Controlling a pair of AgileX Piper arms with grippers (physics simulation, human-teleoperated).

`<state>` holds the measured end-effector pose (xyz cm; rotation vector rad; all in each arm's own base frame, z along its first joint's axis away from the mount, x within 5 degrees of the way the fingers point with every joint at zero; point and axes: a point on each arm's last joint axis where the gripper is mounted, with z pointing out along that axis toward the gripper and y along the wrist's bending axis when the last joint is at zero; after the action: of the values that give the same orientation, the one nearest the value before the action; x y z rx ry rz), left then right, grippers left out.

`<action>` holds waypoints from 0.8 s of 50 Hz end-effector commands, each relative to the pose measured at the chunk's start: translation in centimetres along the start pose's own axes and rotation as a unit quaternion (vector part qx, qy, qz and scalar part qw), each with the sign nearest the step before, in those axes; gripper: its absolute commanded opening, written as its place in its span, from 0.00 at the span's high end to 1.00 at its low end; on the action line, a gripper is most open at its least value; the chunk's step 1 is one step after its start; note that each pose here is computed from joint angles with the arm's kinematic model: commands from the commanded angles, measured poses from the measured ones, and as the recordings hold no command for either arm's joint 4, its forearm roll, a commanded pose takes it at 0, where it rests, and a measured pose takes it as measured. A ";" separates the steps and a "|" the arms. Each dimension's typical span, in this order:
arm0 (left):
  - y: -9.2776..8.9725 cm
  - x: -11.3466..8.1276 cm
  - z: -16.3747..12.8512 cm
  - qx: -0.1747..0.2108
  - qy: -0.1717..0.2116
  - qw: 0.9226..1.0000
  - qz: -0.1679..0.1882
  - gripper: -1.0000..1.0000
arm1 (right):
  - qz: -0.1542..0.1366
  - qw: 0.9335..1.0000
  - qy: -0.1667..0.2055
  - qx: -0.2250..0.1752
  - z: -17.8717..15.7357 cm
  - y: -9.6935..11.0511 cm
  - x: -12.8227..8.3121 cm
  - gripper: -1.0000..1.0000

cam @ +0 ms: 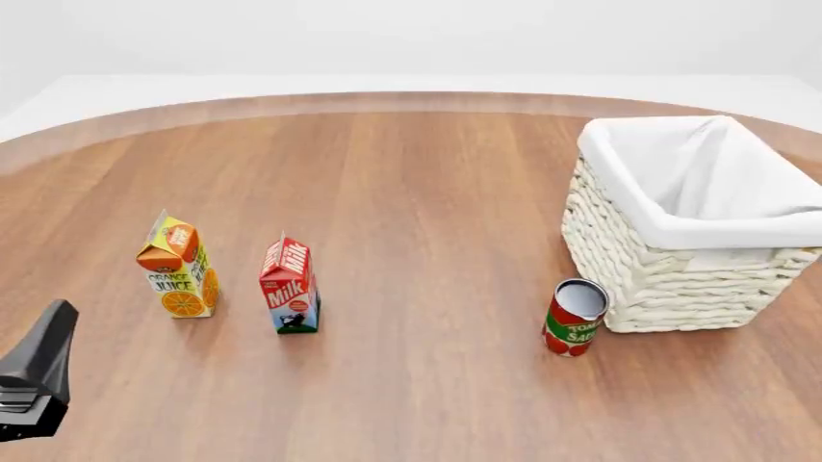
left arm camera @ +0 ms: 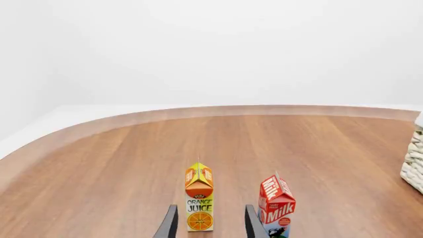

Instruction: Pick the milk and place it in the basket.

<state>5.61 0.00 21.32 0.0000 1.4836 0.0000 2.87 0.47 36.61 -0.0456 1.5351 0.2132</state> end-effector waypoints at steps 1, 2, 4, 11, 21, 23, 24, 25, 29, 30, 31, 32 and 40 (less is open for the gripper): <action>0.0 0.0 0.0 0.000 0.000 1.000 0.000 0.00 | 0.016 0.999 0.022 -0.020 1.4 0.3 -1.4 0.00; 0.0 0.0 0.0 0.000 0.000 1.000 0.000 0.00 | 0.018 0.999 0.022 -0.019 1.5 0.4 -1.6 0.00; 0.0 0.0 0.0 0.000 0.000 1.000 0.000 0.00 | 0.017 0.999 0.024 -0.024 2.0 0.5 -2.0 0.00; 0.0 0.0 0.0 0.000 0.000 1.000 0.000 0.00 | 0.012 0.999 0.037 -0.026 3.3 0.7 -3.2 0.00; 0.0 0.0 0.0 0.000 0.000 1.000 0.000 0.00 | 0.011 0.997 0.066 -0.043 5.7 1.3 -4.3 0.00; 0.0 0.0 0.0 0.000 0.000 1.000 0.000 0.00 | 0.010 0.996 0.070 -0.050 6.1 1.5 -4.4 0.00; 0.0 0.0 0.0 0.000 0.000 1.000 0.000 0.00 | 0.010 0.996 0.072 -0.053 6.4 1.6 -4.4 0.00; 0.0 0.0 0.0 0.000 0.000 1.000 0.000 0.00 | 0.010 0.995 0.076 -0.057 6.7 1.7 -4.4 0.00; 0.0 0.0 0.0 0.000 0.000 1.000 0.000 0.00 | 0.014 0.994 0.089 -0.066 7.7 2.1 -4.4 0.00; 0.0 0.0 0.0 0.000 0.000 1.000 0.000 0.00 | 0.014 0.994 0.090 -0.067 7.9 2.1 -4.5 0.00; 0.0 0.0 0.0 0.000 0.000 1.000 0.000 0.00 | 0.016 0.993 0.094 -0.071 8.2 2.3 -4.5 0.00; 0.0 0.0 0.0 0.000 0.000 1.000 0.000 0.00 | 0.015 0.993 0.094 -0.072 8.2 2.3 -4.5 0.00; 0.0 0.0 0.0 0.000 0.000 1.000 0.000 0.00 | 0.020 0.990 0.106 -0.093 9.8 3.2 -4.9 0.00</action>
<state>5.61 0.00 21.32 0.0000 1.4836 0.0000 10.08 3.39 41.63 -0.1531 1.6950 0.3507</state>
